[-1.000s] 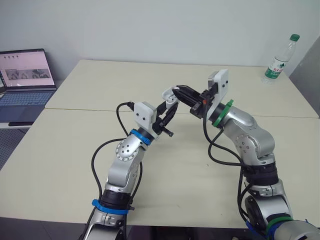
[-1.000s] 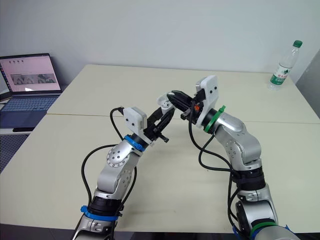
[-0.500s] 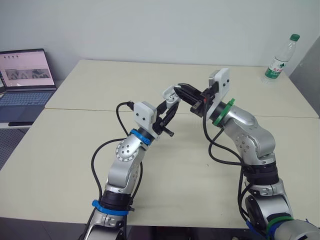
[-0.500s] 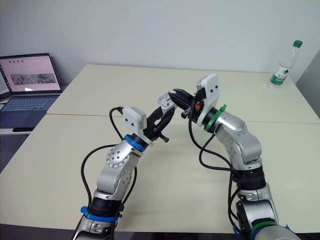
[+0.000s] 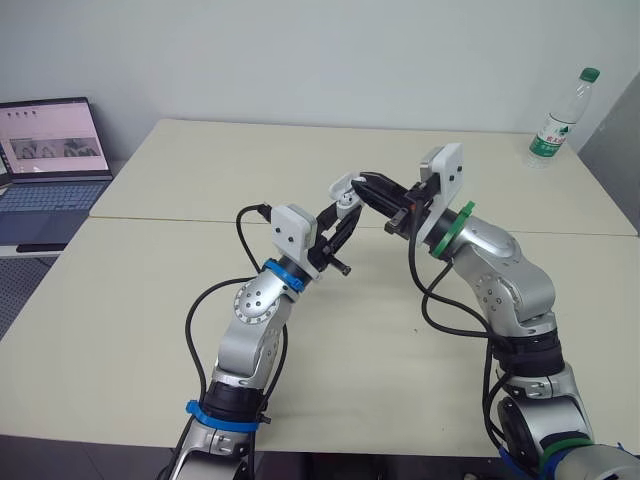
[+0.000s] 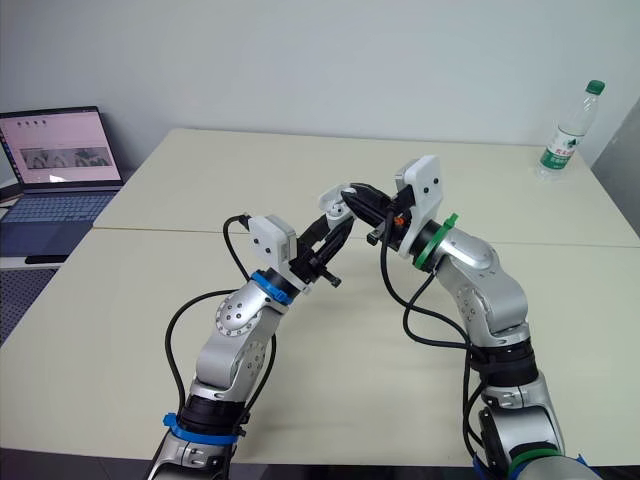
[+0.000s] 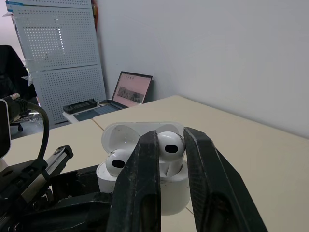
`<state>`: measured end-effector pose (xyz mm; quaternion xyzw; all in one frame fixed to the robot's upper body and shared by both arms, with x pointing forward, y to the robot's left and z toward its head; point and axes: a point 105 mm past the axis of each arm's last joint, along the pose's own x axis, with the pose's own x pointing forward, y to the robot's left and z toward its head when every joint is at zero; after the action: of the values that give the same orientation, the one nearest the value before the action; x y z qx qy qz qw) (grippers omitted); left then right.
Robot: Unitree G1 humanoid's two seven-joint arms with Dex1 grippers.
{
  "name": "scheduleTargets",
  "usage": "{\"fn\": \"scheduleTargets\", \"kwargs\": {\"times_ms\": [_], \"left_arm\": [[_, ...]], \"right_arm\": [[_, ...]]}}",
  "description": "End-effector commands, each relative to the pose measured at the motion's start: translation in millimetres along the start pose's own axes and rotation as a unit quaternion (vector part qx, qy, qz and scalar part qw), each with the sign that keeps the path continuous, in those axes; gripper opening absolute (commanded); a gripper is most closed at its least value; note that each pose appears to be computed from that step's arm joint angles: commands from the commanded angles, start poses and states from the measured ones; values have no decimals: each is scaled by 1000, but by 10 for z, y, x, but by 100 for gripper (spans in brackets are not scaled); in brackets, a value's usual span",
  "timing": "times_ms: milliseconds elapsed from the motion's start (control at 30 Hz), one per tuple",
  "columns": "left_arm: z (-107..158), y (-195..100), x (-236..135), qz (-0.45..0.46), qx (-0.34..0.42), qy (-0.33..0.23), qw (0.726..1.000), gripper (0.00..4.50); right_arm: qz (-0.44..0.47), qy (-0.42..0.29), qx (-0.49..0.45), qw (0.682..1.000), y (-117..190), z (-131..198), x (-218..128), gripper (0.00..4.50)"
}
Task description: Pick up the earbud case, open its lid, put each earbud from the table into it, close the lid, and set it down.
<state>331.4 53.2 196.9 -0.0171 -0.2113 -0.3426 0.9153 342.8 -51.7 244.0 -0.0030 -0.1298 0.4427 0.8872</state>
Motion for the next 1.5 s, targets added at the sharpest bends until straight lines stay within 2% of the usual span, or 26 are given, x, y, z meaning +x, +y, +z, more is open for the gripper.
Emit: {"fn": "scheduleTargets", "kwargs": {"times_ms": [33, 100, 167, 300, 400, 600, 700, 767, 900, 1033, 1167, 1300, 1500], "left_arm": [[219, -29, 34, -6, 13, -39, 999, 75], [218, -29, 33, -6, 13, -39, 999, 75], [215, -27, 30, -5, 13, -38, 999, 75], [210, -27, 22, -3, 13, -37, 999, 75], [198, -20, 12, -2, 13, -35, 999, 75], [148, -29, -15, -20, 7, -20, 1000, 75], [125, -107, -31, -62, -12, -9, 998, 75], [129, -168, -51, -89, -24, -4, 996, 75], [106, -312, -126, -149, -29, 21, 988, 75], [74, -457, -189, -195, -41, 44, 979, 75], [41, -493, -218, -200, -46, 60, 977, 75], [-10, -478, -243, -194, -38, 73, 978, 75], [-30, -436, -237, -174, -32, 74, 981, 75]], "right_arm": [[26, -13, 0, 1000, 107, 74, 12, 139], [26, -15, 2, 1000, 100, 90, 22, 222], [23, -20, 14, 999, 79, 110, 31, 276], [25, -34, 46, 998, 52, 173, 15, 276], [37, -49, 111, 992, -2, 282, -60, 276], [21, -23, 152, 988, -343, 364, -247, 276], [8, 33, 134, 990, -548, 221, -310, 216], [3, 75, 109, 991, -665, 86, -343, 152], [22, 108, 98, 989, -725, -54, -271, 3], [60, 133, 94, 985, -638, -193, -119, 3], [143, 147, 106, 973, -424, -148, -64, 3], [230, 178, 116, 950, -239, -23, -187, 3], [261, 206, 99, 938, -178, 41, -334, 3]]}}
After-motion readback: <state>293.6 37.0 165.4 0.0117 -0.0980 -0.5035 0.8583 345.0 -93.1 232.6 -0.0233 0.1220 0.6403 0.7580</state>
